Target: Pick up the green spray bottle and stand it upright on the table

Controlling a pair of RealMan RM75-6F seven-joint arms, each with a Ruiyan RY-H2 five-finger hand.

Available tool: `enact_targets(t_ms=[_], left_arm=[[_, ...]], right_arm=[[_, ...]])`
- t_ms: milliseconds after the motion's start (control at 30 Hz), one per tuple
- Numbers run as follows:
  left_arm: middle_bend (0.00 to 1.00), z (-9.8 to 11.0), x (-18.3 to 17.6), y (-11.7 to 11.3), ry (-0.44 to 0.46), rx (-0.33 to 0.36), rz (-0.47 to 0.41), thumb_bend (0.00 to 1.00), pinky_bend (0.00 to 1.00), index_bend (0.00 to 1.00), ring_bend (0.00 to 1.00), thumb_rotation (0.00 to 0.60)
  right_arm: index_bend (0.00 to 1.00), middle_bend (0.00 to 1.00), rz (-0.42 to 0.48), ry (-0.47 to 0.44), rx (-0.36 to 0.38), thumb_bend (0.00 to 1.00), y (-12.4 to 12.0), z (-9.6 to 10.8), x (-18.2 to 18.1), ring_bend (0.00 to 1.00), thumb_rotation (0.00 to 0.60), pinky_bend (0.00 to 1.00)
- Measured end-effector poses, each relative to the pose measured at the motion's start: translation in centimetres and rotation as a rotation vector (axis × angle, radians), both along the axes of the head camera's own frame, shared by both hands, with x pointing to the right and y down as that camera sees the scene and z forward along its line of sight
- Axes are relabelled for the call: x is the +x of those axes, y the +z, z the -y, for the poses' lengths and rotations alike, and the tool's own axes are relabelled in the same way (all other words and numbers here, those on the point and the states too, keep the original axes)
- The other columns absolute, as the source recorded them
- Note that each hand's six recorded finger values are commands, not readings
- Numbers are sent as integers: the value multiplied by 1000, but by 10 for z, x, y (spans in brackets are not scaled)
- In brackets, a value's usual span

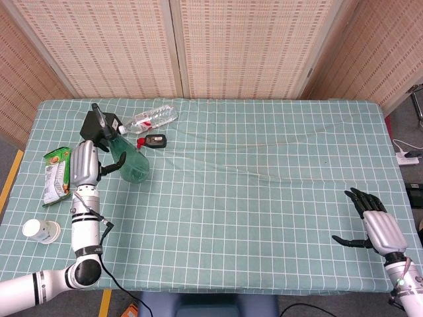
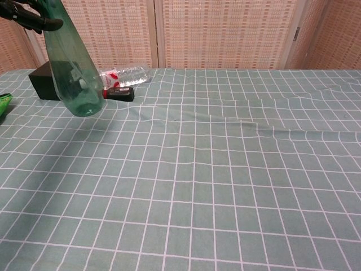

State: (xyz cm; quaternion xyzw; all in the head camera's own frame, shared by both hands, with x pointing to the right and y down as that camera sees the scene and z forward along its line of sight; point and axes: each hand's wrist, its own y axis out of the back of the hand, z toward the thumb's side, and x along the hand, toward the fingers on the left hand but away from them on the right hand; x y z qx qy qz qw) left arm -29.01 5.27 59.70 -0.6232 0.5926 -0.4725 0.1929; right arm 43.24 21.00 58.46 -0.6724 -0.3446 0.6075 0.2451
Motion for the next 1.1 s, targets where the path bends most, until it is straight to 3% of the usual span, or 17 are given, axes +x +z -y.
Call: enact_targets(t_ms=[100, 500, 867, 1100], left_arm=[[622, -3, -2, 5, -28, -4, -48, 346, 270, 340, 467, 600], [601, -10, -20, 22, -40, 81, -54, 345, 249, 318, 447, 600], [587, -22, -36, 43, 0, 130, 23, 345, 226, 303, 431, 600], [587, -29, -41, 59, 15, 106, 48, 345, 226, 303, 431, 600]], right_arm=[[0, 0, 0, 3, 1, 0, 0, 0, 0, 0, 600, 0], [0, 0, -7, 7, 4, 0, 0, 0, 0, 0, 600, 0], [0, 0, -13, 13, 4, 0, 1, 0, 0, 0, 600, 0], [0, 0, -15, 17, -1, 0, 1, 0, 0, 0, 600, 0]])
